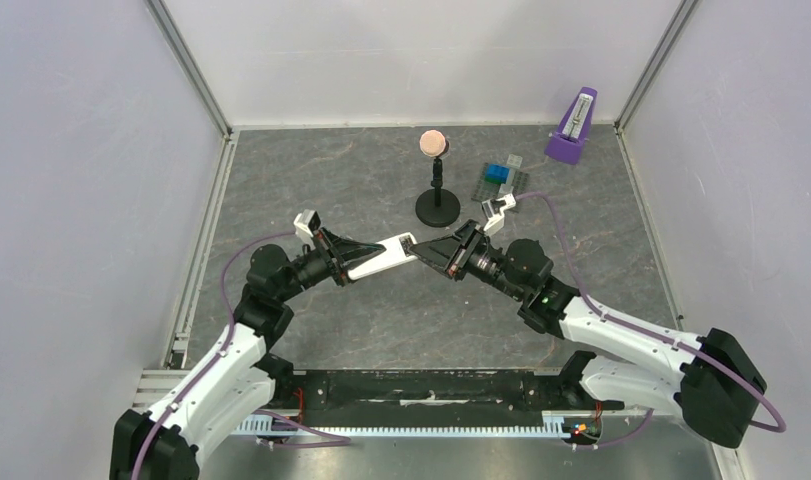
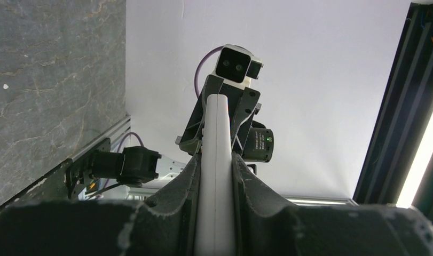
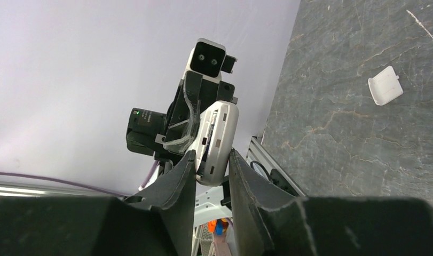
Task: Load the batteries into the remote control
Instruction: Load the battery into the remote control.
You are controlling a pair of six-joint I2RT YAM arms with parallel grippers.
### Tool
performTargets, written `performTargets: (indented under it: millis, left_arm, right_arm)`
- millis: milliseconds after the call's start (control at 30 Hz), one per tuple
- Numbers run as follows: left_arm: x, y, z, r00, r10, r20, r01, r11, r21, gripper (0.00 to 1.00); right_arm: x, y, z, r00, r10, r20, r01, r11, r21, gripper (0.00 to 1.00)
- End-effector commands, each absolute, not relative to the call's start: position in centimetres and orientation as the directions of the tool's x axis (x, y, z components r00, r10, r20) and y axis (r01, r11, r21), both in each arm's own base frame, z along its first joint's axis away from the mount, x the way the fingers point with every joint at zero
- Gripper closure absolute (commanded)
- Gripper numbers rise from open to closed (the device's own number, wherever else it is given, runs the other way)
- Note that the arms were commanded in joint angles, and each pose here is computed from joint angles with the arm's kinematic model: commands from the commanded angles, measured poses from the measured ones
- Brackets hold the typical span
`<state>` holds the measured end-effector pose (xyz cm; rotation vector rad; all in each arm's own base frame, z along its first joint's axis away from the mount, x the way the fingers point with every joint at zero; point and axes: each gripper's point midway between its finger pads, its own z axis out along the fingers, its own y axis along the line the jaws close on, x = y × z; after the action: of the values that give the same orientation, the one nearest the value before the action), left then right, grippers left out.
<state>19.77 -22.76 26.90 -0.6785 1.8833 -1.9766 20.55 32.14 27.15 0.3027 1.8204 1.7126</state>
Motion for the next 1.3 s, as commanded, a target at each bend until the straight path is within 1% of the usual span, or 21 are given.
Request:
performTargets:
  millis: [0, 67, 133, 233, 300, 400, 433, 467, 500, 533, 600, 633, 800, 900, 1000, 1100, 1267]
  left_arm:
    - [17.3, -23.5, 29.5, -0.906, -0.422, -0.024, 0.062, -0.077, -0.995, 0.98]
    - [16.7, -23.8, 29.2, -0.92, -0.384, -0.084, 0.107, -0.038, -0.994, 0.98]
    - [16.4, -23.9, 29.2, -0.917, -0.357, -0.179, 0.189, 0.006, -0.982, 0.98]
    - [15.9, -23.9, 29.5, -0.895, -0.326, -0.304, 0.3, 0.063, -0.952, 0.98]
    - [15.9, -23.8, 29.5, -0.877, -0.313, -0.365, 0.351, 0.102, -0.931, 0.98]
    - [15.8, -23.8, 29.4, -0.866, -0.289, -0.407, 0.387, 0.125, -0.914, 0.98]
    - [15.8, -23.8, 29.1, -0.866, -0.285, -0.41, 0.386, 0.138, -0.912, 0.98]
    - [15.9, -23.8, 28.8, -0.868, -0.283, -0.407, 0.381, 0.145, -0.913, 0.98]
    - [16.0, -23.8, 28.6, -0.869, -0.283, -0.406, 0.378, 0.15, -0.913, 0.98]
    - [16.1, -23.8, 28.4, -0.869, -0.287, -0.404, 0.373, 0.158, -0.914, 0.98]
    - [16.4, -23.7, 27.8, -0.868, -0.3, -0.395, 0.356, 0.177, -0.918, 0.98]
    - [16.6, -23.7, 27.5, -0.868, -0.305, -0.393, 0.35, 0.186, -0.918, 0.98]
    - [17.2, -23.4, 26.4, -0.85, -0.323, -0.415, 0.35, 0.241, -0.905, 0.98]
    - [17.2, -23.3, 25.7, -0.846, -0.316, -0.43, 0.359, 0.259, -0.897, 0.98]
    - [17.1, -23.2, 25.4, -0.843, -0.312, -0.439, 0.367, 0.264, -0.892, 0.98]
    - [17.0, -23.2, 25.4, -0.841, -0.308, -0.445, 0.374, 0.265, -0.889, 0.98]
    - [16.7, -23.3, 25.7, -0.843, -0.294, -0.451, 0.388, 0.25, -0.887, 0.98]
  right_arm:
    - [21.1, 32.6, 27.0, -0.788, 0.55, -0.276, -0.225, 0.161, 0.961, 0.73]
    - [21.1, 32.6, 26.7, -0.796, 0.543, -0.269, -0.207, 0.173, 0.963, 0.74]
    - [21.1, 32.7, 26.3, -0.805, 0.534, -0.258, -0.185, 0.187, 0.965, 0.76]
    - [21.0, 32.9, 25.7, -0.825, 0.516, -0.232, -0.15, 0.197, 0.969, 0.79]
    - [20.9, 33.1, 25.3, -0.836, 0.502, -0.223, -0.132, 0.209, 0.969, 0.81]
    - [20.9, 33.2, 24.6, -0.841, 0.491, -0.225, -0.12, 0.236, 0.964, 0.86]
    - [20.8, 33.2, 24.5, -0.843, 0.488, -0.227, -0.121, 0.239, 0.963, 0.94]
    - [20.8, 33.2, 24.5, -0.843, 0.487, -0.229, -0.121, 0.242, 0.963, 0.98]
    - [20.7, 33.2, 24.5, -0.844, 0.484, -0.232, -0.125, 0.242, 0.962, 0.98]
    - [20.7, 33.2, 24.6, -0.845, 0.48, -0.233, -0.13, 0.239, 0.962, 0.97]
    - [20.5, 33.2, 25.0, -0.846, 0.477, -0.241, -0.144, 0.231, 0.962, 0.89]
    - [20.4, 33.1, 25.2, -0.845, 0.477, -0.242, -0.149, 0.224, 0.963, 0.83]
    - [20.2, 32.6, 26.7, -0.836, 0.487, -0.252, -0.177, 0.195, 0.965, 0.59]
    - [20.0, 32.1, 27.2, -0.829, 0.494, -0.264, -0.195, 0.187, 0.963, 0.47]
    - [19.8, 31.7, 27.5, -0.823, 0.493, -0.283, -0.216, 0.189, 0.958, 0.44]
    - [19.6, 31.6, 27.8, -0.817, 0.474, -0.327, -0.264, 0.196, 0.944, 0.43]
    - [19.1, 32.0, 26.6, -0.823, 0.372, -0.429, -0.343, 0.275, 0.898, 0.43]
